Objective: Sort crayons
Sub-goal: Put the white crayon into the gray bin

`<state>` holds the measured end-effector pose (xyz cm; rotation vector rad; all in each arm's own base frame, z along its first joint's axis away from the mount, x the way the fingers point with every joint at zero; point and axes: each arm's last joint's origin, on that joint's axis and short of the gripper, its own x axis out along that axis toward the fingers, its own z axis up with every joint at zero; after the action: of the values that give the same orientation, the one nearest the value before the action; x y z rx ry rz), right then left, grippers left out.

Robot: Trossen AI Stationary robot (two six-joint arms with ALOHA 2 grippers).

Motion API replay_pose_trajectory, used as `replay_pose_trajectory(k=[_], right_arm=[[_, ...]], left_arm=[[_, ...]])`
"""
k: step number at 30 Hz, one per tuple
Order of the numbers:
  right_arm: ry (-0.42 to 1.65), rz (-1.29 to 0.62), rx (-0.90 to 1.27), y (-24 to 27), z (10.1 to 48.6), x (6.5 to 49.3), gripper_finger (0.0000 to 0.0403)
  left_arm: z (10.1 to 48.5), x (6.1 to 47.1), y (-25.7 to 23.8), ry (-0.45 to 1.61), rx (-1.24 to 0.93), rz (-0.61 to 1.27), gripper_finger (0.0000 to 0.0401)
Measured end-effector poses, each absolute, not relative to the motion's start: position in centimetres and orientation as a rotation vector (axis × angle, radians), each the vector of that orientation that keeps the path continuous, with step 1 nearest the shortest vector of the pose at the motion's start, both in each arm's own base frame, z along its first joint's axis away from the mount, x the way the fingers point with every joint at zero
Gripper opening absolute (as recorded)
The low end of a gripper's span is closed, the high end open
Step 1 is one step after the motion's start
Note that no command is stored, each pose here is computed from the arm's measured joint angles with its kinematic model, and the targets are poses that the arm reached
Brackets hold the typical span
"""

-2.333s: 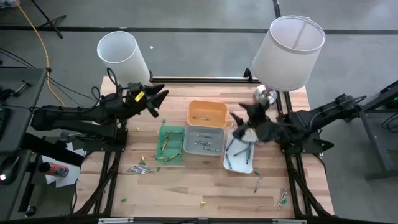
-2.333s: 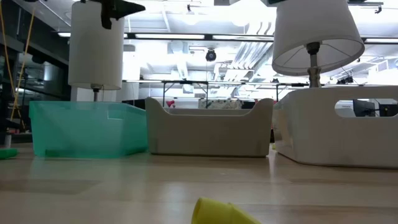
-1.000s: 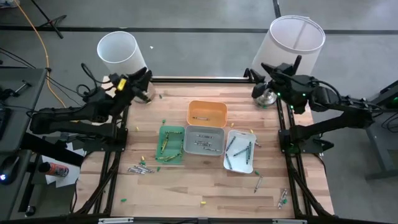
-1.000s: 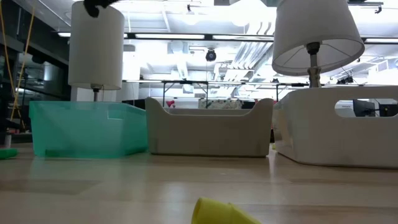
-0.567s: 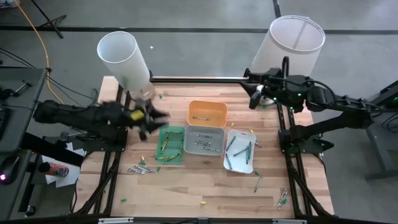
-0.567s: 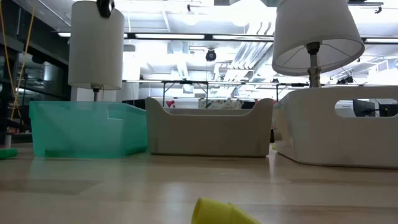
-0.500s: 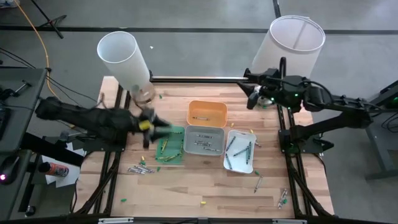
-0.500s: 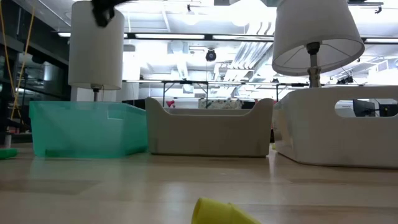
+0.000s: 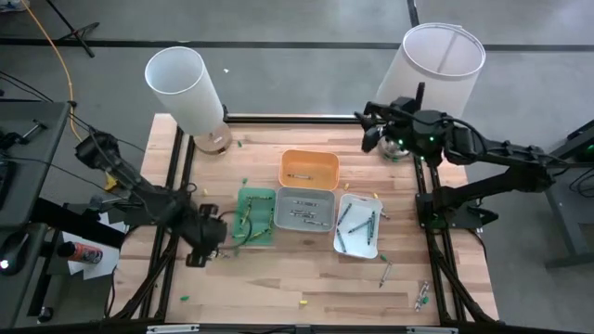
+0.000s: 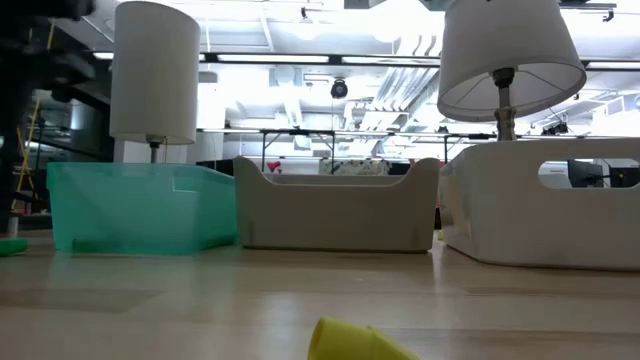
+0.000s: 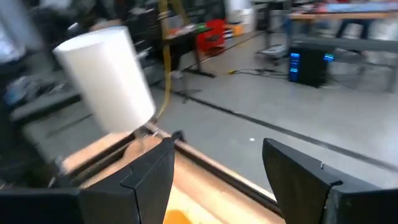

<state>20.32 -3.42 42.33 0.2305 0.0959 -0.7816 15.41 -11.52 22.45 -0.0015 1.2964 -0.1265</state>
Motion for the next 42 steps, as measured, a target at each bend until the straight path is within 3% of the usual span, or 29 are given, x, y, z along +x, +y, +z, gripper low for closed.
replay_pose_trajectory(k=[5,11,22,42], right_arm=[[-0.077,-0.975,0.299,-4.8,43.3,20.3,0.0236],[-0.205,-0.953,0.389,-6.3,44.3,19.8,0.0236],[0.016,-0.932,0.419,-6.4,41.8,20.7,0.0236],[0.042,-0.905,0.575,-5.6,40.8,21.1,0.0236]], left_arm=[[20.9,14.1,-13.4,1.421,0.132,-0.149,0.0209],[19.9,13.4,-15.0,1.556,0.096,-0.253,0.0209],[16.7,13.5,-15.7,1.470,0.045,-0.185,0.0209],[15.5,10.0,-17.4,1.377,0.178,-0.199,0.0209]])
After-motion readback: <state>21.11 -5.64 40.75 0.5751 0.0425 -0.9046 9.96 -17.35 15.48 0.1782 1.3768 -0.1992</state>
